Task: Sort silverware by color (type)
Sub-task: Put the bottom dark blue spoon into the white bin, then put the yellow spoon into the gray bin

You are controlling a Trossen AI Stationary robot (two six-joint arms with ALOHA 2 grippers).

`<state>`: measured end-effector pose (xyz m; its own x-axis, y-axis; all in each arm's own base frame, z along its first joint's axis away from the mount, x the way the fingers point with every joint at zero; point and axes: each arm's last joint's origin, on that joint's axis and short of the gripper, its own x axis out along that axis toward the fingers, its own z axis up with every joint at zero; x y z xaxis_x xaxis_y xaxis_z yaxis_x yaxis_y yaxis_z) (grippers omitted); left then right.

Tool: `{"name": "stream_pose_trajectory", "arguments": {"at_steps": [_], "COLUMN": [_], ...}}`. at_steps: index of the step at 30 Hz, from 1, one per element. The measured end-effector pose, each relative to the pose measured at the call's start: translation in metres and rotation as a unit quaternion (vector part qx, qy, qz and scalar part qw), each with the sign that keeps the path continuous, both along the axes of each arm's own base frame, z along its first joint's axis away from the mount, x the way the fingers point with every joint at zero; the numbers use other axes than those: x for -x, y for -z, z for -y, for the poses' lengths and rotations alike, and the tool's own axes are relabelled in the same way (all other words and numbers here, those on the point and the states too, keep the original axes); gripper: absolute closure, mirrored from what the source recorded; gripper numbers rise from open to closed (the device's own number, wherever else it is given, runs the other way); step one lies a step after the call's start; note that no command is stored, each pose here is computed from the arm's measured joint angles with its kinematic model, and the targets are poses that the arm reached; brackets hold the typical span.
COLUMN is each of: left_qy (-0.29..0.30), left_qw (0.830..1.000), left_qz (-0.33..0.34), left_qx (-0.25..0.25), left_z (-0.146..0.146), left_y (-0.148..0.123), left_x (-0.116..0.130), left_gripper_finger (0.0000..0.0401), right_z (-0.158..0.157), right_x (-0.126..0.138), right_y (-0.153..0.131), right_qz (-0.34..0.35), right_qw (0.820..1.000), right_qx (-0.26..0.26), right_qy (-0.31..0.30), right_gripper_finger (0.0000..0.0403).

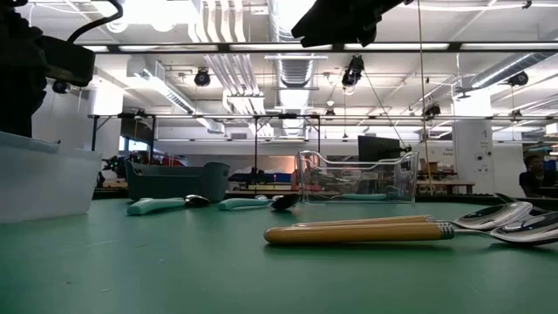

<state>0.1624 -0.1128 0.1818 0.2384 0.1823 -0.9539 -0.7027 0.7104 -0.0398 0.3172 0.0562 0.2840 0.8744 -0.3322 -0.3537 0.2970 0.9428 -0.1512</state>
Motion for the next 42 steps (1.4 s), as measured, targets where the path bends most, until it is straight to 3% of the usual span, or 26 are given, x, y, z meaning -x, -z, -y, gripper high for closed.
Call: {"name": "stream_pose_trajectory", "arguments": {"at_steps": [20,31,37,42], "left_qy": [0.000,0.002,0.030,0.105], "left_qw": [1.000,1.000,0.999,0.993], "left_qz": [0.000,-0.010,-0.003,0.039], "left_qx": [-0.001,-0.011,-0.010,-0.030], "left_z": [0.000,-0.002,0.001,0.009], "left_y": [0.000,0.000,-0.007,-0.032], "left_x": [0.000,0.002,-0.001,-0.014], "left_gripper_finger": [0.0400,0.0357,0.0353,0.0353], "right_z": [0.000,-0.001,-0.001,-0.004], "right_x": [0.000,0.001,0.002,0.005], "right_y": [0.001,0.001,0.003,0.006], "right_qz": [-0.002,0.000,-0.002,-0.009], "right_qw": [1.000,1.000,0.999,0.997], "right_qx": [-0.005,-0.018,-0.040,-0.076], "right_qy": [0.002,0.006,0.017,0.026], "right_gripper_finger": [0.0202,0.0202,0.0202,0.0202]}}
